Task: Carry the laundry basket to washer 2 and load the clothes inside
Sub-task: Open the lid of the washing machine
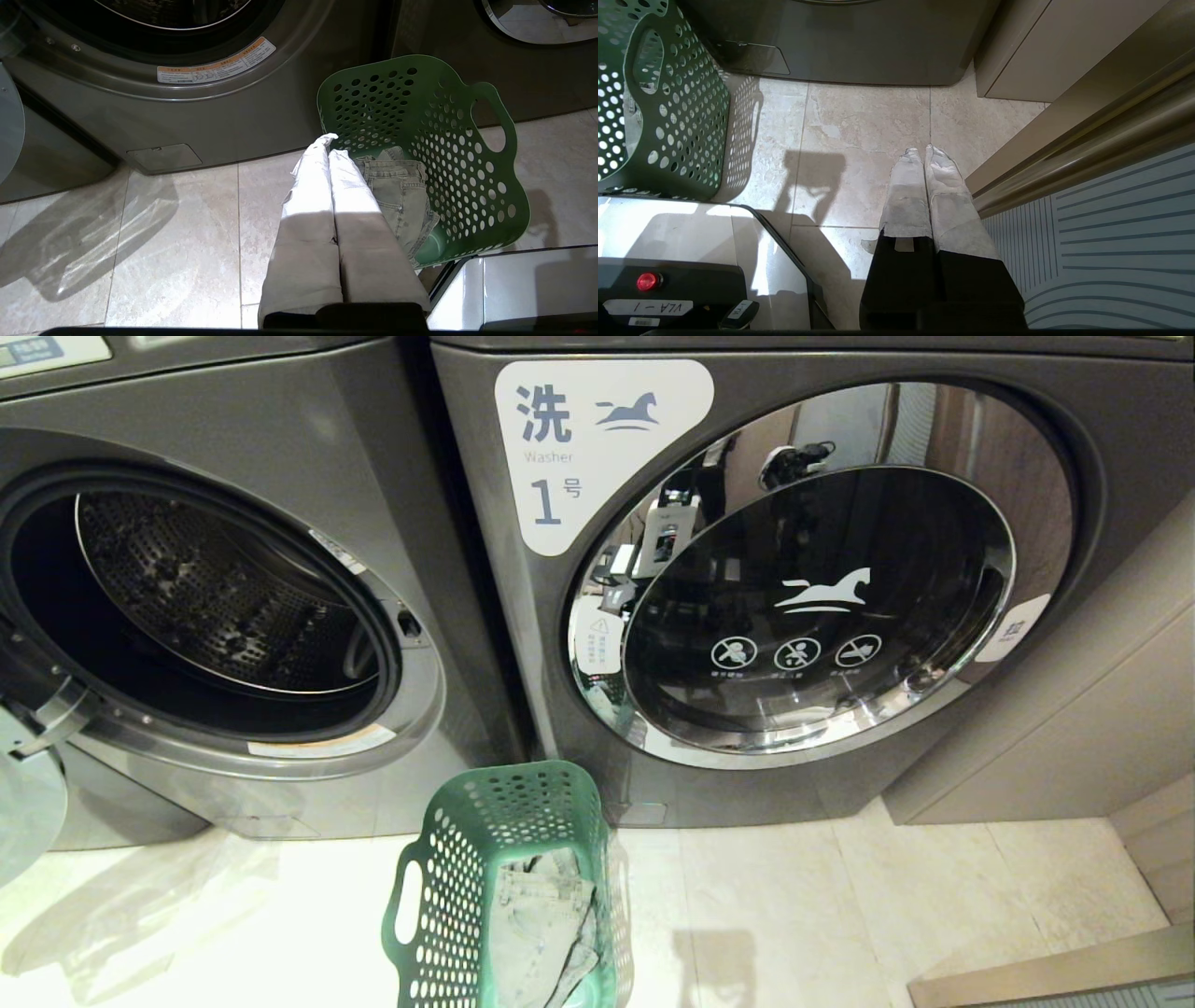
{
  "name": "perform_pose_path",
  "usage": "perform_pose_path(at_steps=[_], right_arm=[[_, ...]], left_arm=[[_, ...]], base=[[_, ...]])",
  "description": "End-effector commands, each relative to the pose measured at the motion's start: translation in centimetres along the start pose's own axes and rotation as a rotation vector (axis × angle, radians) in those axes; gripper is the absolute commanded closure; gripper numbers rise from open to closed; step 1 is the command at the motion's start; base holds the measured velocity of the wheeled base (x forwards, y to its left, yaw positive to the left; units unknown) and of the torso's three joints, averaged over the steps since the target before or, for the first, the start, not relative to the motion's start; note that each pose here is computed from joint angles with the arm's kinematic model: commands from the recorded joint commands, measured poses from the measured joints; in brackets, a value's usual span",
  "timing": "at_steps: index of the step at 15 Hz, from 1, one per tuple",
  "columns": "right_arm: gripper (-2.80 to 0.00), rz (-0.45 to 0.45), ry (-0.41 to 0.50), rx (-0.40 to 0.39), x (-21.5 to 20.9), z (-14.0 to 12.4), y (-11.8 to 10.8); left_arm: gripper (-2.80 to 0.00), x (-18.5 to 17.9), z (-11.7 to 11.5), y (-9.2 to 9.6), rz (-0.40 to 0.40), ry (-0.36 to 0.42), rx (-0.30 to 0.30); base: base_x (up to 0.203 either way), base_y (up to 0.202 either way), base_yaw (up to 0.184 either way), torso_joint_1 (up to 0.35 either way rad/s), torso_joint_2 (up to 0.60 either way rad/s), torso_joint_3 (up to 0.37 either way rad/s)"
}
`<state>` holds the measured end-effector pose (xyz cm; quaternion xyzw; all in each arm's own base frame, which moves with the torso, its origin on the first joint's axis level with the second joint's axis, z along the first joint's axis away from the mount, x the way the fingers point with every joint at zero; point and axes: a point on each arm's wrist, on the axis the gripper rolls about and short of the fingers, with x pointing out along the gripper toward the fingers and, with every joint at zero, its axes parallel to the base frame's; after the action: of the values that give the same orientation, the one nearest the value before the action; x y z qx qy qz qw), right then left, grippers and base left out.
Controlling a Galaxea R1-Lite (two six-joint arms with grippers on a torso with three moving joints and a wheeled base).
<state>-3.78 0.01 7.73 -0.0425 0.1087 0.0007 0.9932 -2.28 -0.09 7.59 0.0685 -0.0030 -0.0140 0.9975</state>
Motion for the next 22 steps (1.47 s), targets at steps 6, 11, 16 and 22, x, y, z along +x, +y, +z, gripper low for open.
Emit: perform_pose_path(at_steps=[6, 11, 16, 22], right_arm=[[0.00, 0.000, 0.003, -0.001, 0.01, -0.02, 0.00], [0.00, 0.000, 0.003, 0.000, 0.01, -0.02, 0.00], [0.00, -0.001, 0.003, 0.000, 0.01, -0.02, 0.00], [0.00, -0.001, 0.003, 0.000, 0.01, -0.02, 0.00]], left_arm=[[0.00, 0.00, -0.28, -0.02, 0.007, 0.023, -0.059], [0.00, 0.00, -0.28, -0.01, 0.012, 0.024, -0.058], [0.00, 0.00, -0.28, -0.01, 0.012, 0.024, -0.058], [0.00, -0.01, -0.28, -0.01, 0.011, 0.024, -0.059]], base=[[0.000, 0.000, 0.000, 0.000, 0.00, 0.000], [0.000, 0.000, 0.000, 0.000, 0.00, 0.000], [-0.052, 0.000, 0.001, 0.002, 0.00, 0.000], [-0.141, 0.000, 0.000, -0.003, 0.00, 0.003]])
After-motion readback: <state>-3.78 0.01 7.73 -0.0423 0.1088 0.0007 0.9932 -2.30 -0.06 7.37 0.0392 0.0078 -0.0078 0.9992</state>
